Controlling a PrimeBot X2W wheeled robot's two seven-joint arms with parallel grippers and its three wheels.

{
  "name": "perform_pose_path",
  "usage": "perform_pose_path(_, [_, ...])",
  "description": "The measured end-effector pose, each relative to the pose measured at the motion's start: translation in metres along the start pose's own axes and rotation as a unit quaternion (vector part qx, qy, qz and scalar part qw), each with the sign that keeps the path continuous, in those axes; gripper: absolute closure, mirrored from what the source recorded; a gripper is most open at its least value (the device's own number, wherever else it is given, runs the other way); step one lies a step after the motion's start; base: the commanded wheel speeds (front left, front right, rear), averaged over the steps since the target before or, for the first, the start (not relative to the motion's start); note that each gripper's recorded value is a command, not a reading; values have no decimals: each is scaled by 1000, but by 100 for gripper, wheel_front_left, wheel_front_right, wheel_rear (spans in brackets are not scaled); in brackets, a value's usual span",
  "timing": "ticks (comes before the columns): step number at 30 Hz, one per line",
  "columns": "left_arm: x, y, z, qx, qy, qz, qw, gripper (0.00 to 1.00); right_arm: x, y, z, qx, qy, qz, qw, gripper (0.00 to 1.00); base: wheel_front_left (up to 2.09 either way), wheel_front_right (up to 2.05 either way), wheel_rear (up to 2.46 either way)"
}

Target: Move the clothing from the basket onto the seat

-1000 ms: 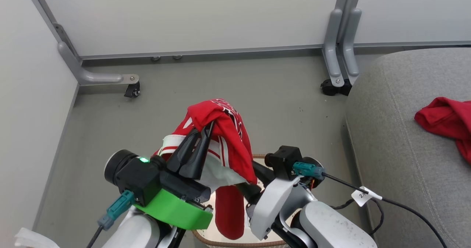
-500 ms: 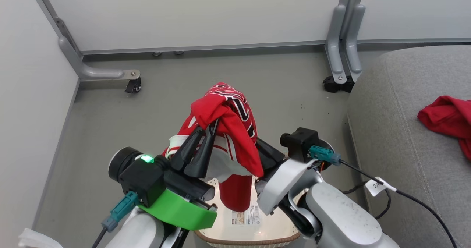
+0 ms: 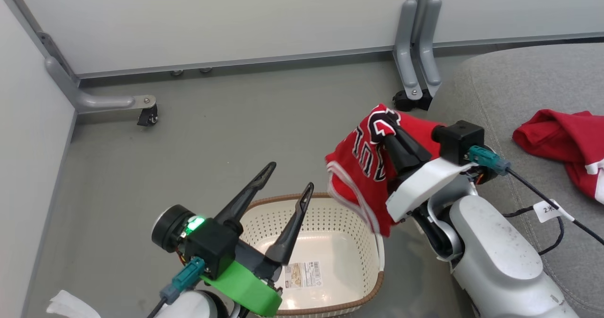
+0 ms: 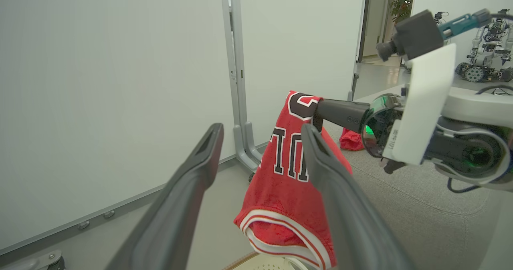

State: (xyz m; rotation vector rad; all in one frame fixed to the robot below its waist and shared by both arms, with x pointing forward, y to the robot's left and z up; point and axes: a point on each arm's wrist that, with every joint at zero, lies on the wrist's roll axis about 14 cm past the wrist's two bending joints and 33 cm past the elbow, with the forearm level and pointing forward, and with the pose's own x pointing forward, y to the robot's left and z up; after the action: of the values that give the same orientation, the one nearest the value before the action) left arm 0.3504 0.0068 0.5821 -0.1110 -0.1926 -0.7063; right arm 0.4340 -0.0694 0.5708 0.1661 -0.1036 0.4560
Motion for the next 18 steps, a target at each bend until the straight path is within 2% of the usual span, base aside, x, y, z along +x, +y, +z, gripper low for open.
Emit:
perform_pose_path(9, [1,-25,-39,-11,61,-52,997,0,-26,-68,12,-22,2,-91,996,100,0,0,0])
perform_pose_path(18, [12,-50,-60,-24,88,-109,990,0,-66,-119,23,-41,8,-173,984,100,0,0,0])
